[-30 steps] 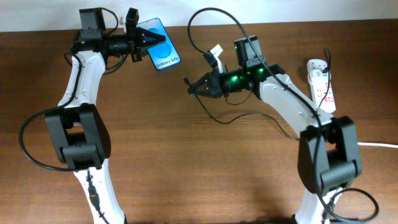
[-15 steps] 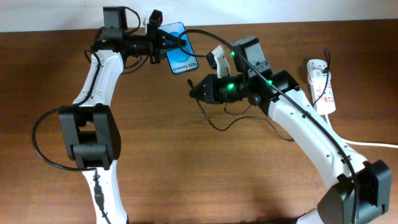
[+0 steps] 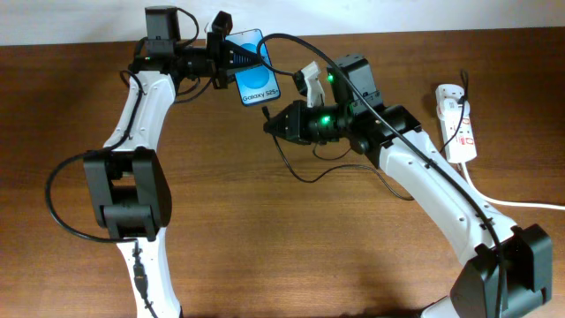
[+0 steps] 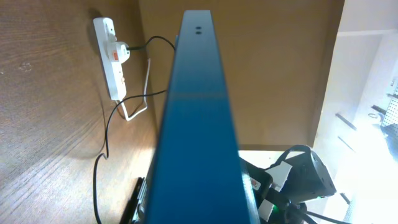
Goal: Plug charger to phone and switch on socket
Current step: 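Push the cable plug up into the phone's bottom port with the right gripper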
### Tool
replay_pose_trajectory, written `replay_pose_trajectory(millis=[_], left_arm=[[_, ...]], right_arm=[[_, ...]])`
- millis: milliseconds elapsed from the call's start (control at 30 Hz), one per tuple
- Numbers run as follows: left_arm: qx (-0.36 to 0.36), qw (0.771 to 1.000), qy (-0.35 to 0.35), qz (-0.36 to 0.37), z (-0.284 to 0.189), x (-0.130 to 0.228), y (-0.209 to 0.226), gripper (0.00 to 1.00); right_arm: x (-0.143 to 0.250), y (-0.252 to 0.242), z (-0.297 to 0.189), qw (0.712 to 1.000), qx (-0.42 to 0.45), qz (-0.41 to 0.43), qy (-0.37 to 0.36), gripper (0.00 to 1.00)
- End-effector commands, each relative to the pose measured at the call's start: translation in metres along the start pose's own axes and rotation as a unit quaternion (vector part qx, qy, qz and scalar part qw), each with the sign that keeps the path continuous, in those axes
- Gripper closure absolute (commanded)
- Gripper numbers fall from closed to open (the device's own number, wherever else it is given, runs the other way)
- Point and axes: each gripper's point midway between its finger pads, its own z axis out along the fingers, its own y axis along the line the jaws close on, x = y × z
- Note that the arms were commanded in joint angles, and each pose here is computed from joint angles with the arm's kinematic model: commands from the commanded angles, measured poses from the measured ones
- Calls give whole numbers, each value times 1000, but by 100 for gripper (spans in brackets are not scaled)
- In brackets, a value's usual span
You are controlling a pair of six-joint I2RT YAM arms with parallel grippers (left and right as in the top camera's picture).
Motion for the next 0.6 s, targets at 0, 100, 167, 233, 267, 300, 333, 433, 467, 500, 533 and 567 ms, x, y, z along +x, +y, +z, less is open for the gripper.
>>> replay_pose_trajectory(millis=[0,100,167,233,267,300,333,433,467,500,533,567], left_arm=[[12,1000,10,2,-2,1,-3,100],[12,1000,10,-3,-2,1,-4,100],[13,1000,11,-15,-2,1,-4,100],[12,1000,11,-15,-2,1,-4,100],[12,1000,11,-15,-2,1,-4,100],[12,1000,11,-15,-2,1,-4,100],[12,1000,11,-15,-2,1,-4,100],[12,1000,11,-15,-2,1,-4,100],[12,1000,11,-15,-2,1,-4,100],[12,1000,11,-14,-2,1,-4,100],[12,1000,11,-14,-2,1,-4,100],[12,1000,11,-14,-2,1,-4,100]], right_arm=[[-1,5,3,1000,-15,-9,1,96],[-2,6,3,1000,-16,-1,-1,96],[2,3,3,1000,-11,20,5,96],[3,2,3,999,-8,35,8,96],[3,2,3,999,-8,36,8,96],[3,2,3,999,-9,35,8,96],[2,2,3,999,-10,33,7,96],[1,4,3,999,-12,30,4,96],[1,4,3,999,-12,30,4,96],[1,4,3,999,-12,30,4,96],[1,4,3,999,-12,29,3,96],[0,4,3,999,-12,29,3,96]])
